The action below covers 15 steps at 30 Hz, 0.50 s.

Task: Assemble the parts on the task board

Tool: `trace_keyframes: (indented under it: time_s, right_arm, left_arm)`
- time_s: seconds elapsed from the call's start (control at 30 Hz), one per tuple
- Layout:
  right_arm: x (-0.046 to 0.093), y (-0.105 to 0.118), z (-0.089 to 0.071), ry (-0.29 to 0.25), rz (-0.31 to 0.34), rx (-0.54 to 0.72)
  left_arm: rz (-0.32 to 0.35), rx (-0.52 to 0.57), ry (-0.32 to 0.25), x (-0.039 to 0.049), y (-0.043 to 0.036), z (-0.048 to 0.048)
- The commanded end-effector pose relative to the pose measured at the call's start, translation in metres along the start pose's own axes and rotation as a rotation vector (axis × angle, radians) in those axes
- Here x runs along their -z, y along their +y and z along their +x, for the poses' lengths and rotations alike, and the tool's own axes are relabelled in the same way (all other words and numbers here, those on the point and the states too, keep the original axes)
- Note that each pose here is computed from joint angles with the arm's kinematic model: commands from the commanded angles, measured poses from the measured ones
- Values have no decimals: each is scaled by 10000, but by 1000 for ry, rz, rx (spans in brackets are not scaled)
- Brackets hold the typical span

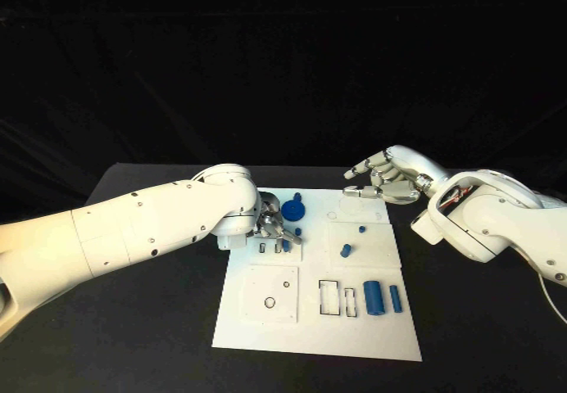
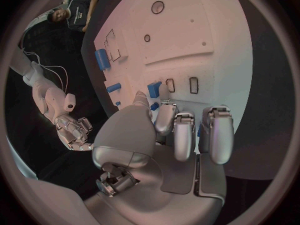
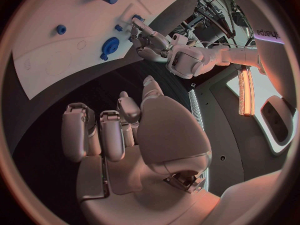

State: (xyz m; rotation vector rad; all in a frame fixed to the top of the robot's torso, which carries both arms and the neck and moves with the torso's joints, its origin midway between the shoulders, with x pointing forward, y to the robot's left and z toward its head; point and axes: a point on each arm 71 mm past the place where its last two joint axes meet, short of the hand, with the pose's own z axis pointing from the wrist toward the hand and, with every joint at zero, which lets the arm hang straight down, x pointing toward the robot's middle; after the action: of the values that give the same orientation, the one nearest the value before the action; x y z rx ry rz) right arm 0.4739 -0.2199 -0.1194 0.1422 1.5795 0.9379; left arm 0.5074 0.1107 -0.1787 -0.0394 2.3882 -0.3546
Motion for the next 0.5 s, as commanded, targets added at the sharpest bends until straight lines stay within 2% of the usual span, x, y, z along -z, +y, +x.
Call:
trace_keyframes:
  time_s: [0.03,0.5]
  right_arm:
    - [-4,2,18,15,-2,9]
    - [-9,-5,27,17,0,8]
  left_arm:
    - [-61,-22,10,9,23,6]
    - [-60,-16,1,13,21,3]
